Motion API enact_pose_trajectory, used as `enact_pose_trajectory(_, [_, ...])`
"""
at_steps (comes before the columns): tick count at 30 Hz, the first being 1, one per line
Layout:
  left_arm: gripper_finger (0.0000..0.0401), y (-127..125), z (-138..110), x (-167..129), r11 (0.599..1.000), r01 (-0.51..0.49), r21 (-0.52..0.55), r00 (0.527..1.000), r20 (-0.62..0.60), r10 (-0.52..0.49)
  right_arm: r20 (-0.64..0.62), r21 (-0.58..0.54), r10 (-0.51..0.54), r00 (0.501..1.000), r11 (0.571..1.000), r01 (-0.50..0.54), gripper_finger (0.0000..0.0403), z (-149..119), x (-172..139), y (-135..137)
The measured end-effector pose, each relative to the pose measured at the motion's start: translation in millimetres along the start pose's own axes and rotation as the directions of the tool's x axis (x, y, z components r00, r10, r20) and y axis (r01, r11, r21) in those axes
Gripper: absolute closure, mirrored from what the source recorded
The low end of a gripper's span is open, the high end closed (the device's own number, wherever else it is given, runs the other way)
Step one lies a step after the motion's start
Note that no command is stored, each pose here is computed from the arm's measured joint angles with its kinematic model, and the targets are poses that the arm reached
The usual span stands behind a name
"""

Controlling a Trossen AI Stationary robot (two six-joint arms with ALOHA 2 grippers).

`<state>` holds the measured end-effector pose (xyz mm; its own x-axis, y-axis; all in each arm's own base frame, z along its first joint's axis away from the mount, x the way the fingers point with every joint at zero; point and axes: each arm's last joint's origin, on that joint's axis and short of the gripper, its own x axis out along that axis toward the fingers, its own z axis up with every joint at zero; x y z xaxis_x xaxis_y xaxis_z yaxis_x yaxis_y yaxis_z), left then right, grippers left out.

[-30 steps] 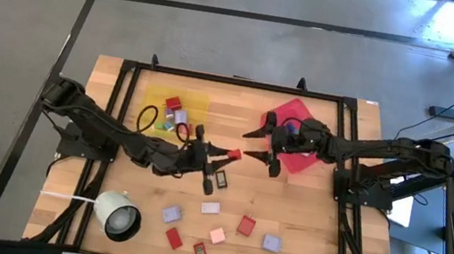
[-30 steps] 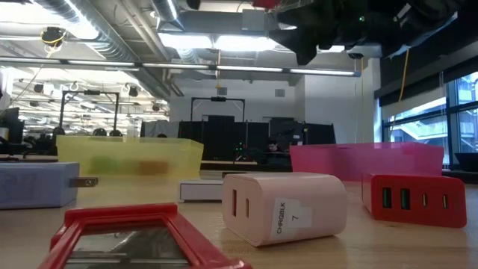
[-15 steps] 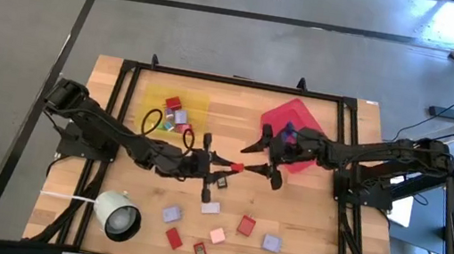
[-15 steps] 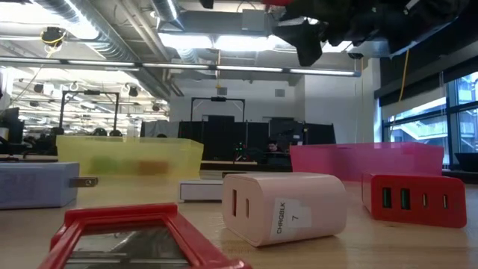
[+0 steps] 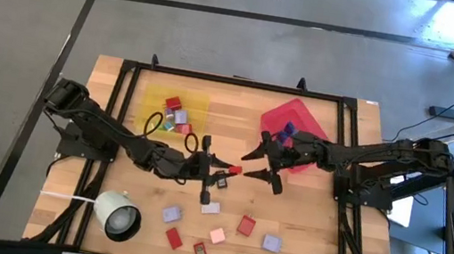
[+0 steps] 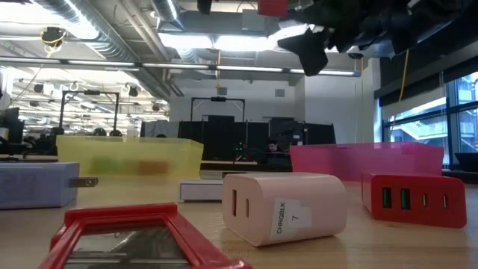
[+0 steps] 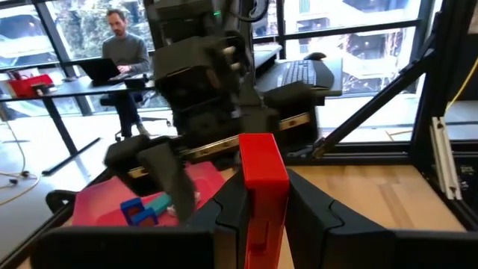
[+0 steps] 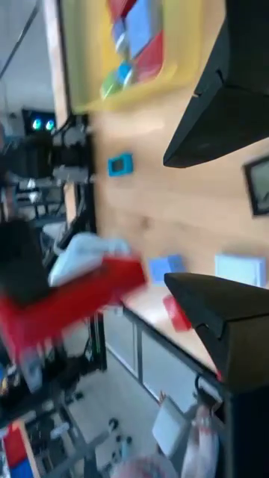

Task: Pick & Place Office items
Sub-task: Put the top red digital clock into the pink bin

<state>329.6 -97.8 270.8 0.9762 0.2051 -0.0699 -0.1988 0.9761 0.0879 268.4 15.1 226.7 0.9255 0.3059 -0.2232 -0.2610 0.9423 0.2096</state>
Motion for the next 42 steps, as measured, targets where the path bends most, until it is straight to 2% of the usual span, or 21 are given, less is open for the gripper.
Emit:
enact_pose_trajectory(5, [0.0344, 6.7, -0.3, 3.5, 1.000, -0.021, 0.009, 1.000, -0.002, 0.022, 0.048, -0.028, -0.017, 0.999, 0.999, 0.018, 0.0156, 3.9, 1.2, 4.7])
enact_pose_trajectory(11, [0.0344, 19.6, -1.0, 9.9, 0.998, -0.056, -0.027, 0.998, -0.005, 0.056, 0.106, -0.051, 0.008, 0.994, 0.999, -0.003, 0.0156, 9.3, 1.6, 9.3])
enact_pose_trajectory(16, [0.0344, 26.0, 1.7, 12.8, 0.997, -0.066, -0.048, 0.997, 0.023, 0.068, 0.149, -0.029, -0.071, 0.986, 0.997, 0.076, 0.0156, 12.4, 1.3, 8.0])
enact_pose_trajectory(21, [0.0344, 30.9, 5.6, 15.8, 0.999, -0.010, -0.041, 0.998, 0.063, 0.013, 0.162, 0.004, -0.142, 0.976, 0.990, 0.143, 0.0156, 12.8, 1.0, 5.7])
enact_pose_trajectory(29, [0.0344, 36.8, 5.9, 19.6, 0.999, -0.002, -0.046, 0.997, 0.081, 0.005, 0.159, 0.003, -0.124, 0.979, 0.992, 0.125, 0.0156, 12.7, 1.1, 6.3])
enact_pose_trajectory(33, [0.0344, 38.4, 5.8, 20.8, 0.998, 0.039, -0.050, 0.996, 0.085, -0.035, 0.159, 0.003, -0.123, 0.980, 0.992, 0.124, 0.0157, 12.7, 1.1, 6.3])
enact_pose_trajectory(37, [0.0344, 37.4, 5.8, 20.6, 0.997, 0.058, -0.049, 0.995, 0.086, -0.054, 0.158, 0.002, -0.117, 0.981, 0.993, 0.118, 0.0172, 12.7, 1.1, 6.5])
enact_pose_trajectory(42, [0.0344, 37.5, 5.2, 20.7, 0.997, 0.056, -0.047, 0.995, 0.080, -0.053, 0.157, 0.001, -0.111, 0.981, 0.994, 0.112, 0.0214, 12.6, 1.1, 6.7])
